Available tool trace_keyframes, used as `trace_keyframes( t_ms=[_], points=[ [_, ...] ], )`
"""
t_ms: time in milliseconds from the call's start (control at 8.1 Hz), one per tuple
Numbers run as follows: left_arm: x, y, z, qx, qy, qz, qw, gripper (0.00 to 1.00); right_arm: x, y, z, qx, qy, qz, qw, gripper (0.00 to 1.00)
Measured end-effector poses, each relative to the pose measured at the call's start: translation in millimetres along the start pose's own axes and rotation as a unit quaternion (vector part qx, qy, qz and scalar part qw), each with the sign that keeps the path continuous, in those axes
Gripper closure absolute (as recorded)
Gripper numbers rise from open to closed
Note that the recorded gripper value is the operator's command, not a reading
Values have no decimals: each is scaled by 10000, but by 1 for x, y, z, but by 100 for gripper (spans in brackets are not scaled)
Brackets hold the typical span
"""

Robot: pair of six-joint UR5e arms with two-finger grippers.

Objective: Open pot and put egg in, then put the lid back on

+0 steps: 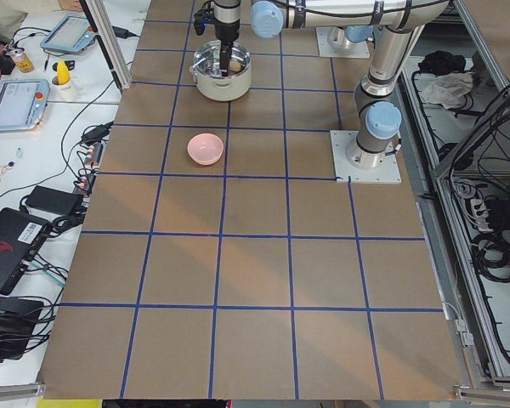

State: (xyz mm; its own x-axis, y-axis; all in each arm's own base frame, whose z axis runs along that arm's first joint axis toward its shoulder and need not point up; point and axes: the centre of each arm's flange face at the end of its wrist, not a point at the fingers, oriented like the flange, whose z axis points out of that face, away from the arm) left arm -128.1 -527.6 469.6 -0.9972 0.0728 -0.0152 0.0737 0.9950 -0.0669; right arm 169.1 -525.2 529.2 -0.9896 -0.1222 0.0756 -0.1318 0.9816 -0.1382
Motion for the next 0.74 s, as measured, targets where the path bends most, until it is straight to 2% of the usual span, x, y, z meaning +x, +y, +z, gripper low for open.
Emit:
trace_keyframes(
  t_ms=[371, 741],
  points=[
    [0, 0, 1, -6, 0, 0, 10000, 0, -2, -1, 2, -20, -12, 14, 10000, 0],
    [0, 0, 1, -10, 0, -2, 10000, 0, -4, -2, 1, 35, -161, 198, 9997, 0]
  ],
)
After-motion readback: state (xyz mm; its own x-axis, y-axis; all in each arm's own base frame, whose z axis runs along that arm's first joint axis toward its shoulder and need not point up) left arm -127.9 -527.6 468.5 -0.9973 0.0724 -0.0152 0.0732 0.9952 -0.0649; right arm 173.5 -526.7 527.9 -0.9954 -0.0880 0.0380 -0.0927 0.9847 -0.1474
